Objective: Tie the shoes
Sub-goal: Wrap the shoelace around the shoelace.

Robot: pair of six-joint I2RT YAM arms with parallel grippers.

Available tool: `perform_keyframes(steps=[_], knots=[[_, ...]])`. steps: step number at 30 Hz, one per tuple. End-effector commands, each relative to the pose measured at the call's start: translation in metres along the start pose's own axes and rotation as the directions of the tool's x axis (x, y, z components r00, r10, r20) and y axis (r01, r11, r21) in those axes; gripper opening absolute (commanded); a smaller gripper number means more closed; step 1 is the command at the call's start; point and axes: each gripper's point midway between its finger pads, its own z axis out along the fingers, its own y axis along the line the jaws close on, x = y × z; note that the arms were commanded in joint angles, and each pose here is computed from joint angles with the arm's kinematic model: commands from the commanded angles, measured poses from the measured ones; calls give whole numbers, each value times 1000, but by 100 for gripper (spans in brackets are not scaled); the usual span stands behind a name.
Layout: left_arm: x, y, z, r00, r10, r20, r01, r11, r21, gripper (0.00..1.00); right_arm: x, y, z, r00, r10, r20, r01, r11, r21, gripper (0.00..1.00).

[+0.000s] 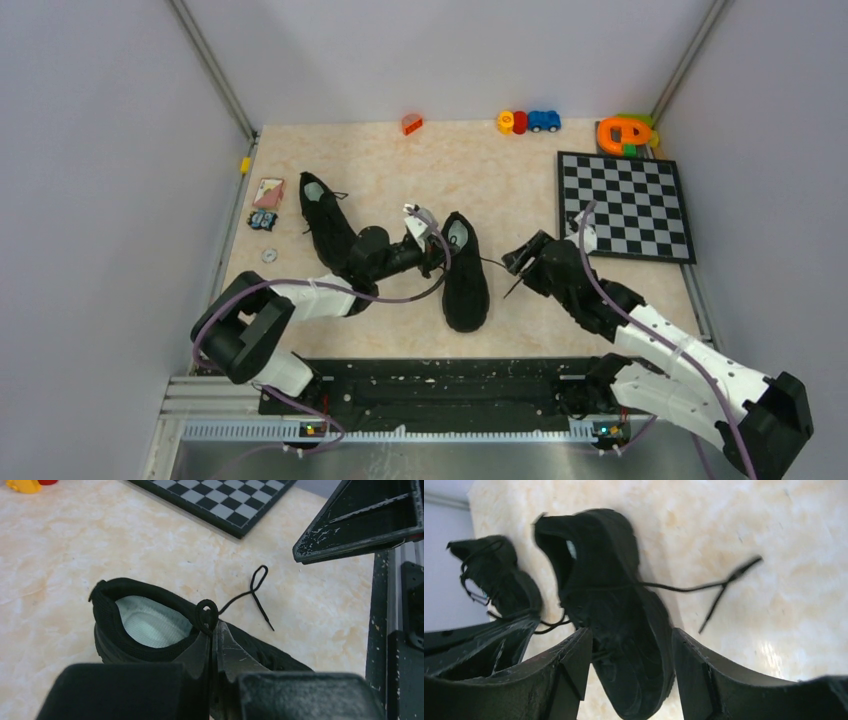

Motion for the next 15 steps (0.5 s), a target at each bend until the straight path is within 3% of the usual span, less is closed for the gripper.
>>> perform_keyframes(steps=[1,8,15], knots=[[-3,-10,5,998,57,-1,-57,994,90,0,17,-31,5,943,334,19,-333,934,125,61],[-3,-4,-1,997,78,4,-78,995,70,0,36,-35,34,803,594,40,-595,801,67,61],[-1,-2,-9,995,99,19,-100,993,57,0,26,-42,51,687,716,124,-721,693,-5,61]])
